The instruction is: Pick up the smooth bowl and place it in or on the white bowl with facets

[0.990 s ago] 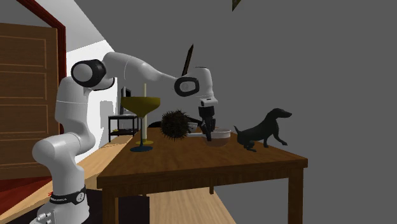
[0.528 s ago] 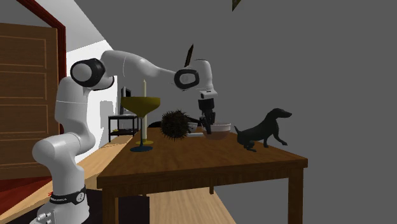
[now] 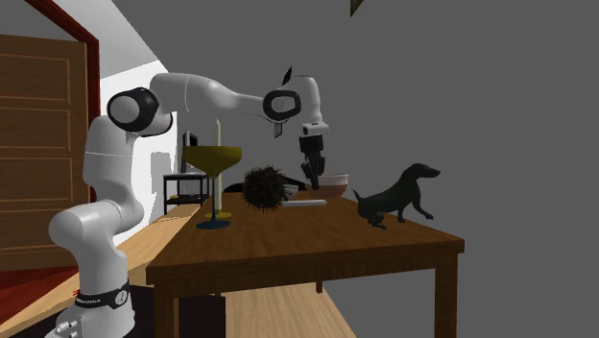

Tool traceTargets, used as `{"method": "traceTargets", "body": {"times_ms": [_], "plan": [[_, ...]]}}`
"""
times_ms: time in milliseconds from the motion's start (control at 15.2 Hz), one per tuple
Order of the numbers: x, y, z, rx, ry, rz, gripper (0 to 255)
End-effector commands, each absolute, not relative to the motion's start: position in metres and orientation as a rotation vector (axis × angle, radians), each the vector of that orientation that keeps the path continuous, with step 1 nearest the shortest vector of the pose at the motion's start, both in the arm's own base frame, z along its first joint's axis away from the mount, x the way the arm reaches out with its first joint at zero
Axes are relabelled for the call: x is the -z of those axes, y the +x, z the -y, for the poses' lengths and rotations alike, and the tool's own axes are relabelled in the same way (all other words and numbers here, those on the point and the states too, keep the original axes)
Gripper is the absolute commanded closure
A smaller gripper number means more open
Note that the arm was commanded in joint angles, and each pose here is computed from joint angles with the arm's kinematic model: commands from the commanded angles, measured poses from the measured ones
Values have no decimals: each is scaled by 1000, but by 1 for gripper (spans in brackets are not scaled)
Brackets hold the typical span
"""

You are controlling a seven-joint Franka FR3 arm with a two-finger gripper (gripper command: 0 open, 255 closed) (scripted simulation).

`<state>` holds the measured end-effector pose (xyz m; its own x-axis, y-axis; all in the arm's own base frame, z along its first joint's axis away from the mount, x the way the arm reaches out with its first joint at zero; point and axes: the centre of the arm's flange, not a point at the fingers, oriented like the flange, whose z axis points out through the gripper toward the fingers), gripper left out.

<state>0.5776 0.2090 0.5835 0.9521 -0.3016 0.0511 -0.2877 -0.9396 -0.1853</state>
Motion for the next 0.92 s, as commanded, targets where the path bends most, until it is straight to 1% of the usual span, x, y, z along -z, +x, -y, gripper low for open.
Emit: {"method": "traceTargets", "body": {"times_ms": [0,858], "plan": [[-594,578,-209,118,-2929,-446,255],[-663,578,-209,118,-2929,-446,255]]}}
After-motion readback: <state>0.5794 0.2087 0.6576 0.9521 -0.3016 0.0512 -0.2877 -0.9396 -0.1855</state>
